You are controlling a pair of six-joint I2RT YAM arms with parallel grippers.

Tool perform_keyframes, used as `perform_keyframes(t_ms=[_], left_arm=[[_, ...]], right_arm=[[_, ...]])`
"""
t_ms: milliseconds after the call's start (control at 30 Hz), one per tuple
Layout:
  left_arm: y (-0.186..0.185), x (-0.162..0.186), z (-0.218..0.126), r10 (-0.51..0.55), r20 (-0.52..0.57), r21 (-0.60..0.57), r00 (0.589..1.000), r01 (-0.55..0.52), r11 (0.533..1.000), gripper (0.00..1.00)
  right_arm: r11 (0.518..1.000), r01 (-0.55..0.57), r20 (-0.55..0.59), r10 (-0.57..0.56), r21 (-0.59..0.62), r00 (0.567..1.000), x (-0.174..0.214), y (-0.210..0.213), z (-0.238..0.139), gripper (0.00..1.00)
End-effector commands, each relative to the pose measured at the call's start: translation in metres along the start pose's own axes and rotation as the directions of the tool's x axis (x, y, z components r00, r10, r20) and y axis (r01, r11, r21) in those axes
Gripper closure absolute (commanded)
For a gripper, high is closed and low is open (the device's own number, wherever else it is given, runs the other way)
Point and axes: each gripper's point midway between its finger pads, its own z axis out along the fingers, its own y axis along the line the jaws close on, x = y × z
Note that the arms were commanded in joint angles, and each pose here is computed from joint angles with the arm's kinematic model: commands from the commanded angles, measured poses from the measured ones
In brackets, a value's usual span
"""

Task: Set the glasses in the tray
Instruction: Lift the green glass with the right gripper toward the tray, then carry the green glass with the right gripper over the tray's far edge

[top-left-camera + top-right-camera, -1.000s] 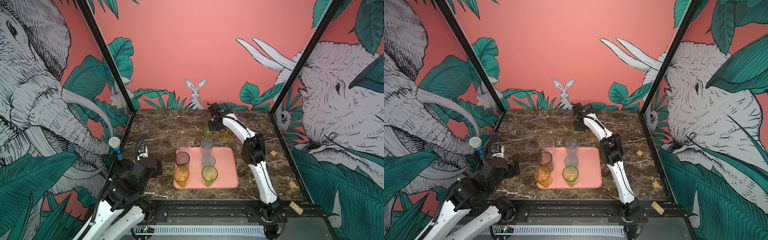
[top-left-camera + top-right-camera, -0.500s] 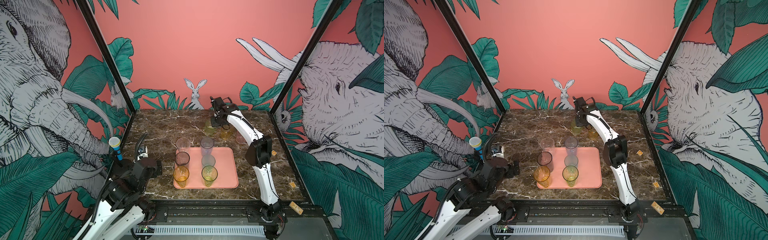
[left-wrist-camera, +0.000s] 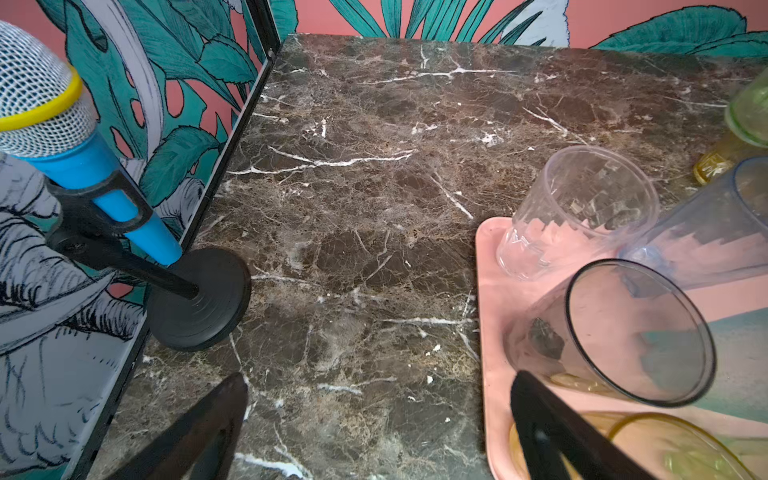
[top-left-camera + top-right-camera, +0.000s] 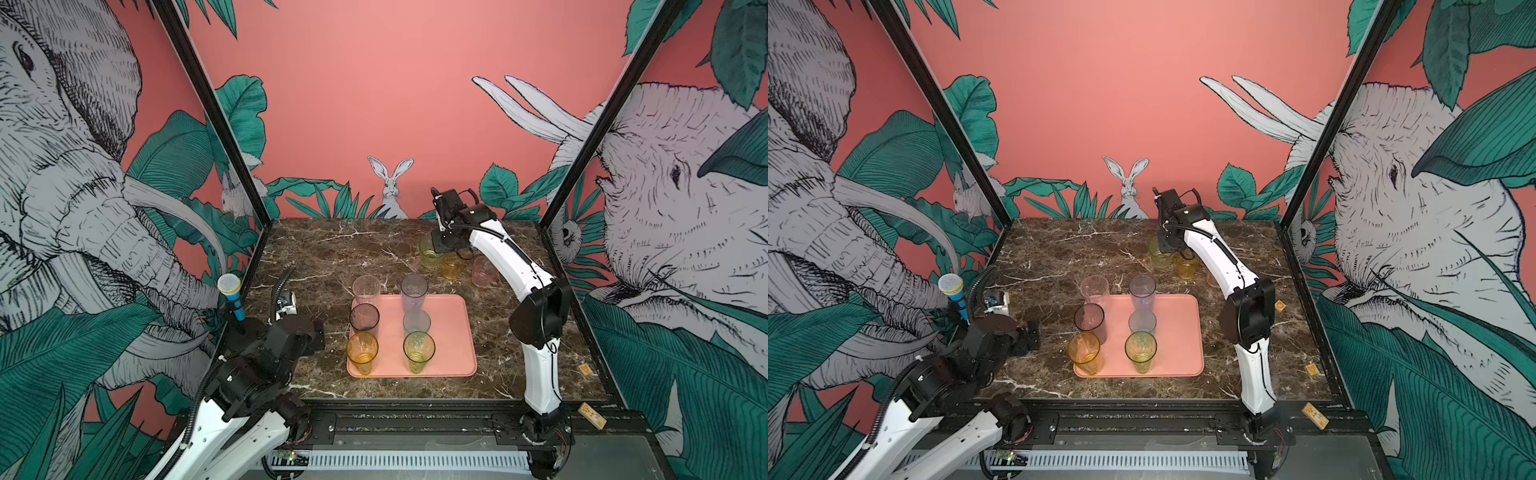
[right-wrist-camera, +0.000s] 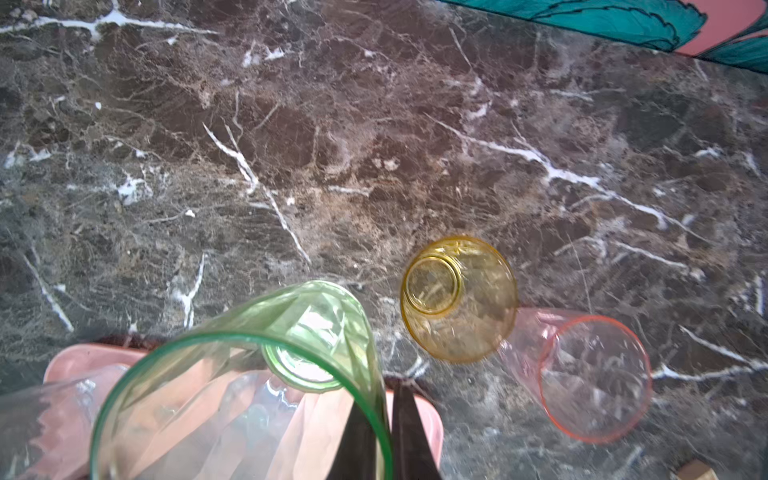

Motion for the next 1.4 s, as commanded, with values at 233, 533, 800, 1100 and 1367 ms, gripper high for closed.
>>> perform_keyframes(t_ms=[233,533,800,1100,1367], left_arm=[[0.002,0.001,0.001,-0.010,-0.004,-0.011,1.000,0.010,1.000,0.01],[0.001,0.002,0.001,-0.008,-0.007,-0.008,1.000,0.008,1.000,0.01],[0.000,0.002,0.002,-0.008,-0.007,-0.006,1.000,0.008,1.000,0.01],[-0.001,0.002,0.003,-0.006,-0.010,-0.006,1.000,0.006,1.000,0.01],[0.000,0.002,0.003,-0.005,-0.011,-0.008,1.000,0.005,1.000,0.01]], right_arm=[[0.999,-0.005,0.041,0.004,0.034,0.999,0.018,-0.020,-0.038,1.00],[1.000,-0.012,0.030,0.012,0.027,0.999,0.045,-0.027,-0.050,1.00],[1.000,-0.021,-0.004,0.021,0.013,1.000,0.077,-0.029,-0.042,1.00],[0.999,-0.037,-0.038,0.037,-0.005,0.999,0.104,-0.028,-0.026,1.00],[0.999,-0.053,-0.058,0.053,0.004,0.997,0.117,-0.028,-0.006,1.00]])
